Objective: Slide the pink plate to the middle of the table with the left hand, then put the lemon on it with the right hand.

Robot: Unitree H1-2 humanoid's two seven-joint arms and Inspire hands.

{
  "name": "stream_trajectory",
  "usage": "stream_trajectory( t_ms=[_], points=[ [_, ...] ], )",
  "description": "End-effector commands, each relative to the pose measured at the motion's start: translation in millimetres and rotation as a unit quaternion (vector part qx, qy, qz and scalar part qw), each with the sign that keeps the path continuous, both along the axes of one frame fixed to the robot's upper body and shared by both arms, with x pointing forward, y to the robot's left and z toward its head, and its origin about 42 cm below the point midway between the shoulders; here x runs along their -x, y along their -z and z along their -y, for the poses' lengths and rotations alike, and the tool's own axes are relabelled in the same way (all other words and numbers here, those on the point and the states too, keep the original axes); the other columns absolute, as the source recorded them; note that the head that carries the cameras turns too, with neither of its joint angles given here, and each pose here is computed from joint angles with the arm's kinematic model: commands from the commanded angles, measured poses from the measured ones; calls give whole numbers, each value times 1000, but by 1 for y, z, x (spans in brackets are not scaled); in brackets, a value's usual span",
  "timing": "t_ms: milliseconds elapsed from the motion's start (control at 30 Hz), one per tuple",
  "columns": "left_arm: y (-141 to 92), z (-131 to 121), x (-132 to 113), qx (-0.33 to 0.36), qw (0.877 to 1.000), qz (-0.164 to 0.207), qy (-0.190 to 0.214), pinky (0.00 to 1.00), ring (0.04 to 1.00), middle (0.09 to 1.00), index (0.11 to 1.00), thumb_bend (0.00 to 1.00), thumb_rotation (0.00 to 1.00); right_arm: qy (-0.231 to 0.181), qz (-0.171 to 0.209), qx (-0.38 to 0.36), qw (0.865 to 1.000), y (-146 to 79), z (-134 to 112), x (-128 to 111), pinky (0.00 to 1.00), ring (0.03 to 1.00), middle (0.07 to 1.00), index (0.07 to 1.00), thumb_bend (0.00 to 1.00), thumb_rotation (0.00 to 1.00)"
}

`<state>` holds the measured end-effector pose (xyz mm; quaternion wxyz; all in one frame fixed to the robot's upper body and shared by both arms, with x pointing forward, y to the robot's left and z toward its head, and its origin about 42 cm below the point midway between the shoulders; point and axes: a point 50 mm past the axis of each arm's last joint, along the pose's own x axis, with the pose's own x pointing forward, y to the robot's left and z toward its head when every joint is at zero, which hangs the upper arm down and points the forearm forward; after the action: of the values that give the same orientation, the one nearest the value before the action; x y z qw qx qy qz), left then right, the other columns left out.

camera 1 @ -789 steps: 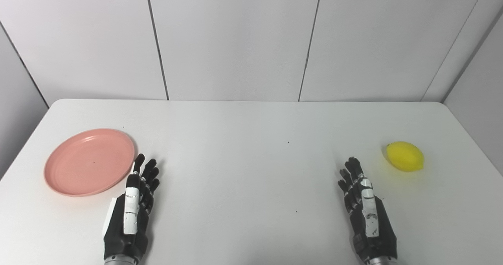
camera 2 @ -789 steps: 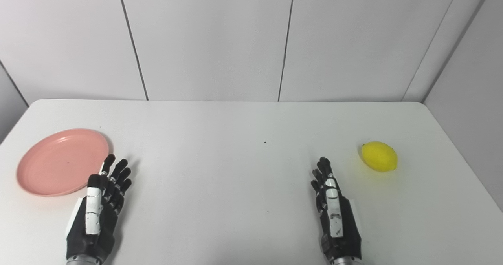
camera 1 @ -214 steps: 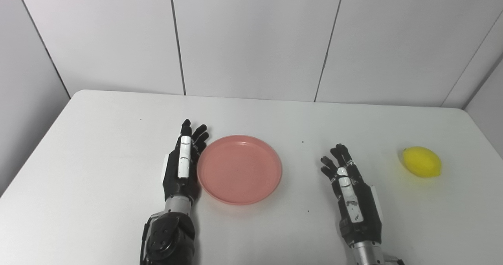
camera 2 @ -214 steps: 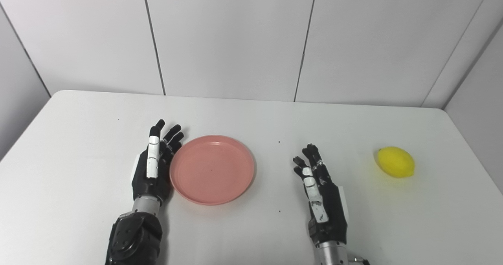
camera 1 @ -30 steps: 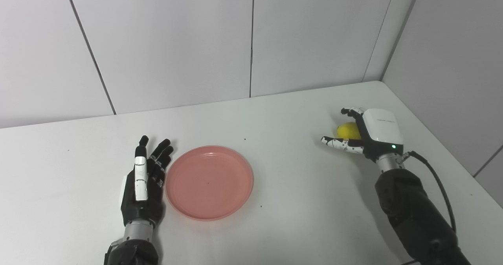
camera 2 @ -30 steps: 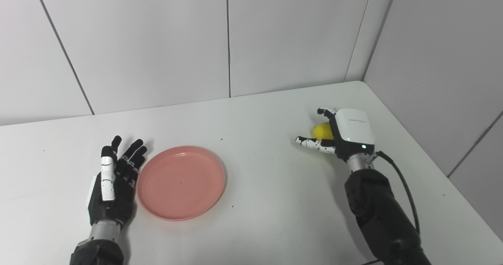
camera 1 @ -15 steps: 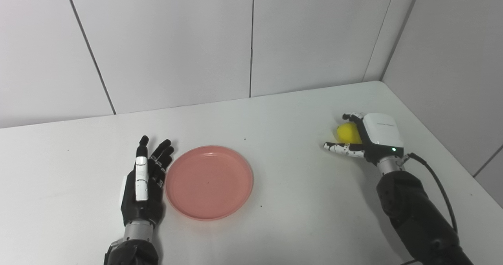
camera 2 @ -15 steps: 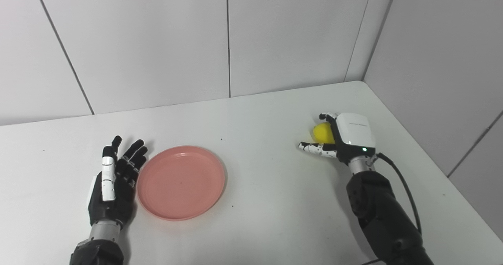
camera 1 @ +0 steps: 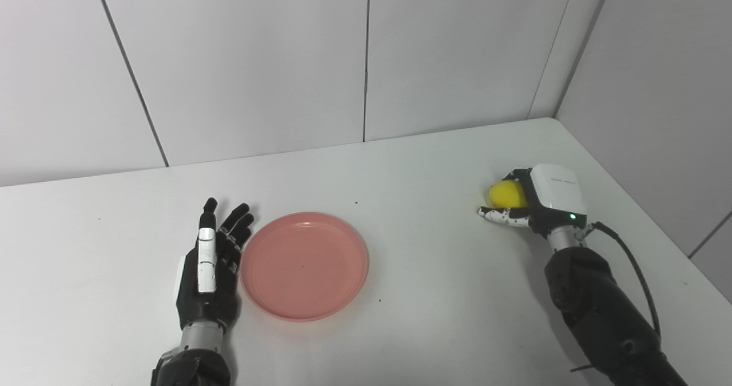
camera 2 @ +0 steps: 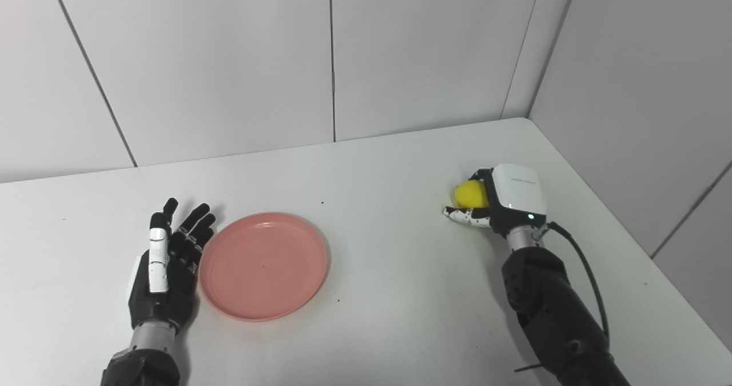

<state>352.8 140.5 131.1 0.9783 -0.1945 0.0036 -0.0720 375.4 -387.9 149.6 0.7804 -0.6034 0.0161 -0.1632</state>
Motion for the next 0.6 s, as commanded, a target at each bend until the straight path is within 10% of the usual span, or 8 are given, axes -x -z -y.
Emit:
stream_trajectory(
  t_ms=[0, 567],
  points=[
    [7, 2, 5, 1, 1000, -26, 2, 927, 851, 819, 982, 749, 796, -10, 20, 4, 1000, -5, 4, -6, 249, 309, 373, 417, 483, 385],
    [9, 2, 6, 1, 1000, -30, 5, 922, 850, 817, 981, 742, 807, -32, 24, 0, 999, -3, 5, -1, 151, 202, 267, 331, 530, 468]
  ],
)
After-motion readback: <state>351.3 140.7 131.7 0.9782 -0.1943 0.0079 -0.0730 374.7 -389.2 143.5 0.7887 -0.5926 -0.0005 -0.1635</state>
